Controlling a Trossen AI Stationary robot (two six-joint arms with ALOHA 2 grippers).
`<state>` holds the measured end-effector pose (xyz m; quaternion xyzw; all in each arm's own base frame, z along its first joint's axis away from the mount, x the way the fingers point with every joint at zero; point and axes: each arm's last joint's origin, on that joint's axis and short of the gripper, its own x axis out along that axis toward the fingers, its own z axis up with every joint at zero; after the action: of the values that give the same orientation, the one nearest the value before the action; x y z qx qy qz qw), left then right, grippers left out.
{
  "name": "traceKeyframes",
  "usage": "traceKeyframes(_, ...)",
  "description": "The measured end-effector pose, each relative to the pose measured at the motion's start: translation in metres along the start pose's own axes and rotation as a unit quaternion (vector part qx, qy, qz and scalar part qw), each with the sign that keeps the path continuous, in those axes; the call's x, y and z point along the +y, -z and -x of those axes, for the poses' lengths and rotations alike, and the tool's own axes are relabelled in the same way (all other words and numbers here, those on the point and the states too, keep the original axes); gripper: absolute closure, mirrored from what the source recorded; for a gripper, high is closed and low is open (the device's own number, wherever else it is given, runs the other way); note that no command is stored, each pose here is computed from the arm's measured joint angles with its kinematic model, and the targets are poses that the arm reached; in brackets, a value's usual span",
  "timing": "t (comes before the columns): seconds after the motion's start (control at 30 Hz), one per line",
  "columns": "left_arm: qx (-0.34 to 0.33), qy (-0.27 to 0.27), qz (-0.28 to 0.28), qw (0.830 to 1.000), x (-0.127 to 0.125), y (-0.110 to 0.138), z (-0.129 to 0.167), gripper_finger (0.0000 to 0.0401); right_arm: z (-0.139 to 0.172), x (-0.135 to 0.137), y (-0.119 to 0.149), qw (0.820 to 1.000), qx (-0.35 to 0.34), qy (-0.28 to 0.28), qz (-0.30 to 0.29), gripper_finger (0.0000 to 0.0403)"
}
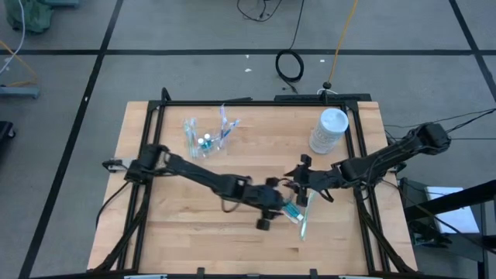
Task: Pick & Place toothbrushing station
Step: Put the orange toothbrush into the transparent organizer
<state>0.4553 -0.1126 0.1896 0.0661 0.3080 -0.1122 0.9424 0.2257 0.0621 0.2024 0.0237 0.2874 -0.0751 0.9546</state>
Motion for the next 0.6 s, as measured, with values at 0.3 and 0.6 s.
traceKeyframes(0.3, 0.058, 0.011, -0.031, 0.998, -0.007, 0.019, -0.053, 0.0231, 0.0, -0.002, 0.003, 1.0, 0.009, 0.005, 0.002, 0.0247)
traceKeyframes(0.6, 0.111, 0.005, -0.031, 0.993, -0.008, 0.039, -0.063, 0.0231, 0.0, -0.002, 0.001, 1.0, 0.003, 0.005, -0.006, 0.0248)
